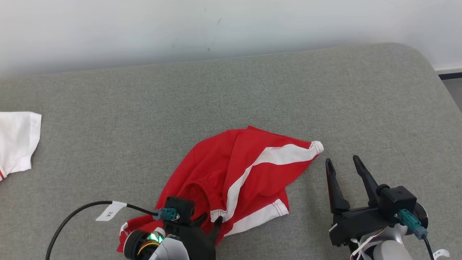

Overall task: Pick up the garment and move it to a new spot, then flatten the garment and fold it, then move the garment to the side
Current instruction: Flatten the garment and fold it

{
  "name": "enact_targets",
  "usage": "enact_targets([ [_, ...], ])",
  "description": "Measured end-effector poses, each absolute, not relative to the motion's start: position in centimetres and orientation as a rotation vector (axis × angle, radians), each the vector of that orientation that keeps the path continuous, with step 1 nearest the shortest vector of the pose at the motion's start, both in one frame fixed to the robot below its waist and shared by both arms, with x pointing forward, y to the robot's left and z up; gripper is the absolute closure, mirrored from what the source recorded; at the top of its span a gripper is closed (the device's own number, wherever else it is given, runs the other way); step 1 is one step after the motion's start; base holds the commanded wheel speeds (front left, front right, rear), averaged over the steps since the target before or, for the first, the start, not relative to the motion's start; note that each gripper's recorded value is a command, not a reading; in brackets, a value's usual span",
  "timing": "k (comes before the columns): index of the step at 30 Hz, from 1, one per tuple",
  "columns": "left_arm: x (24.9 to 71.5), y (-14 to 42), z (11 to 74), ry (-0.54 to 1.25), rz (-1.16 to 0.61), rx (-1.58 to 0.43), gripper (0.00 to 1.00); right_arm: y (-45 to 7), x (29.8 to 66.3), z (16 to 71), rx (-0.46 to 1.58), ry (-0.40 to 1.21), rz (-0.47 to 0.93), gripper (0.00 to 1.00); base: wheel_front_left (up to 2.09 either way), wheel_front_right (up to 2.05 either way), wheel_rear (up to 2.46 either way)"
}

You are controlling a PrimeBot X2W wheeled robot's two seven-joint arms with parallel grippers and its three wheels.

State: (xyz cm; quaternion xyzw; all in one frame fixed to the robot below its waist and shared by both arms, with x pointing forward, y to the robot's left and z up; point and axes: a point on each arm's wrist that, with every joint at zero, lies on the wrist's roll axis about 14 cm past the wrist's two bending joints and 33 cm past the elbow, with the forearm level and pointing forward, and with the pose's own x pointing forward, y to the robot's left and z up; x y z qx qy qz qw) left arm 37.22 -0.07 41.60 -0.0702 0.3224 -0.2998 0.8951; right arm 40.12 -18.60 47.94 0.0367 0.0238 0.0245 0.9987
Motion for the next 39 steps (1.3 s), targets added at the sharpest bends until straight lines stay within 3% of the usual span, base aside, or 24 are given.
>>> enact_targets([
  [7,38.3,-0.4,42.8,0.603,-0.631,-0.113,0.33,-18.3,40.1,48.0,0.077,0.050,0.059,0.00,0.00,0.00,0.00],
  [9,38.1,-0.7,42.8,0.602,-0.642,-0.111,0.37,-18.1,40.1,47.9,0.079,0.052,0.063,0.00,0.00,0.00,0.00],
  [10,38.0,-0.8,42.7,0.609,-0.649,-0.106,0.51,-18.0,40.1,47.9,0.080,0.054,0.066,0.00,0.00,0.00,0.00],
  [11,37.9,-0.9,42.6,0.618,-0.656,-0.101,0.51,-17.9,40.0,47.8,0.081,0.056,0.069,0.00,0.00,0.00,0.00],
  [14,37.5,-1.2,42.4,0.638,-0.668,-0.092,0.69,-17.8,39.9,47.8,0.083,0.058,0.071,0.00,0.00,0.00,0.00],
  [19,36.7,-1.3,42.6,0.644,-0.686,-0.088,0.79,-18.0,39.7,47.6,0.086,0.061,0.064,0.00,0.00,0.00,0.00],
  [21,36.0,-1.3,42.5,0.660,-0.695,-0.093,0.76,-18.2,39.6,47.4,0.087,0.067,0.058,0.00,0.00,0.00,0.00],
  [23,35.7,-1.3,42.4,0.669,-0.698,-0.092,0.62,-18.2,39.7,47.4,0.086,0.067,0.058,0.00,0.00,0.00,0.00],
  [25,35.4,-1.1,42.3,0.678,-0.694,-0.098,0.56,-18.0,39.8,47.4,0.087,0.067,0.063,0.00,0.00,0.00,0.00],
  [29,35.8,-0.7,42.5,0.665,-0.675,-0.113,0.60,-17.4,40.2,47.3,0.088,0.069,0.081,0.00,0.00,0.00,0.00],
  [35,36.8,-0.8,42.3,0.654,-0.666,-0.116,0.77,-16.7,41.2,47.8,0.067,0.059,0.106,0.00,0.00,0.00,0.00],
  [37,36.9,-0.9,42.1,0.659,-0.669,-0.112,0.99,-16.7,41.4,48.0,0.060,0.061,0.109,0.00,0.00,0.00,0.00],
  [39,36.7,-1.0,41.8,0.671,-0.676,-0.108,1.00,-16.7,41.5,47.7,0.051,0.080,0.109,0.00,0.00,0.00,0.00],
])
